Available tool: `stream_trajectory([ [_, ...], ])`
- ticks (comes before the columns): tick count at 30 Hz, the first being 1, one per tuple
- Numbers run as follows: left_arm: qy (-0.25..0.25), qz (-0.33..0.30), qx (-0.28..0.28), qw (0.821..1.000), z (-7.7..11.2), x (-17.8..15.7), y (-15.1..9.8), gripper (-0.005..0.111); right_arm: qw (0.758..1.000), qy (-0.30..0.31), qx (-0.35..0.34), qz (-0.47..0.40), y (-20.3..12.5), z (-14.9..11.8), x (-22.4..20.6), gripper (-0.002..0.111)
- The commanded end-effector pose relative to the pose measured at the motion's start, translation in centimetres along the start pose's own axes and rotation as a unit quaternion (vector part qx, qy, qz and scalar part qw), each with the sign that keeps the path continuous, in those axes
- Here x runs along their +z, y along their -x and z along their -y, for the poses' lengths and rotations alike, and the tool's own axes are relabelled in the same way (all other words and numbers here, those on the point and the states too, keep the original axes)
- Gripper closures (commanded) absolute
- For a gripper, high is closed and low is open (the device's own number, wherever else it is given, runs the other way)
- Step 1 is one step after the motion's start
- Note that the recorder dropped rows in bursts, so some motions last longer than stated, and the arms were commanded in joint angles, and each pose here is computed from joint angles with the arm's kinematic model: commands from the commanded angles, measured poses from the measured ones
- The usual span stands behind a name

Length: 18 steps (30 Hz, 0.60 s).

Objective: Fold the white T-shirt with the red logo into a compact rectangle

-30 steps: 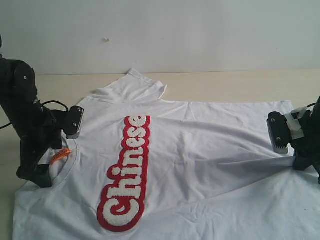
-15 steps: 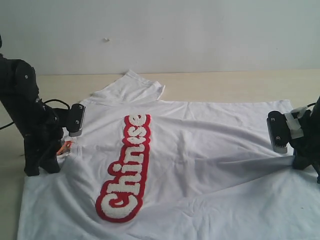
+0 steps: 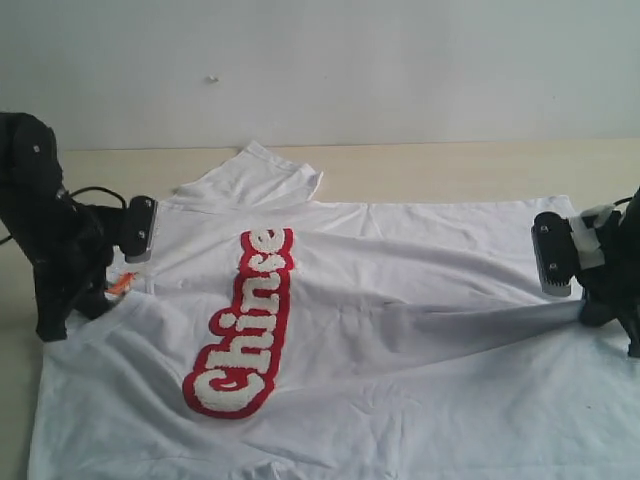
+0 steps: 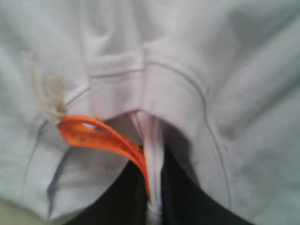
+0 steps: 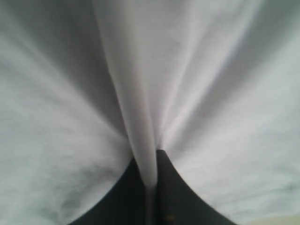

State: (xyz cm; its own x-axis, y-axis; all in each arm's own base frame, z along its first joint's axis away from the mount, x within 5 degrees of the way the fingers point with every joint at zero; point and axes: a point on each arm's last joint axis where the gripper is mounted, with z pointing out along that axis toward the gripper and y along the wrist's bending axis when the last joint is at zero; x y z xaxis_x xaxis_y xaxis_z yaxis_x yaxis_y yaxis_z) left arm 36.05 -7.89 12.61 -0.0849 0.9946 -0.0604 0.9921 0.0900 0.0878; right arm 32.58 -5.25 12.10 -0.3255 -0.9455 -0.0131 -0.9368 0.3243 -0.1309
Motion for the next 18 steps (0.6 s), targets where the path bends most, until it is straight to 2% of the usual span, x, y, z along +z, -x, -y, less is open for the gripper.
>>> stream_trajectory([
  [1, 0.088, 0.01, -0.009, 0.996, -1.3, -5.7, -1.1, 0.105, 0.998, -0.055, 0.009, 0.015, 0.1, 1.5, -4.7, 0.108],
  [6, 0.149, 0.024, -0.042, 0.988, -1.0, -10.4, -2.5, 0.105, 0.995, -0.093, 0.009, 0.021, 0.1, 2.0, -9.5, 0.108],
  [13, 0.236, 0.018, -0.033, 0.971, 0.5, -16.5, -3.3, 0.105, 0.988, -0.149, 0.024, 0.034, 0.0, 1.7, -15.0, 0.108],
  [18, 0.26, 0.02, -0.048, 0.964, 1.8, -20.1, -3.9, 0.105, 0.984, -0.17, 0.028, 0.038, -0.2, 0.7, -18.9, 0.108],
])
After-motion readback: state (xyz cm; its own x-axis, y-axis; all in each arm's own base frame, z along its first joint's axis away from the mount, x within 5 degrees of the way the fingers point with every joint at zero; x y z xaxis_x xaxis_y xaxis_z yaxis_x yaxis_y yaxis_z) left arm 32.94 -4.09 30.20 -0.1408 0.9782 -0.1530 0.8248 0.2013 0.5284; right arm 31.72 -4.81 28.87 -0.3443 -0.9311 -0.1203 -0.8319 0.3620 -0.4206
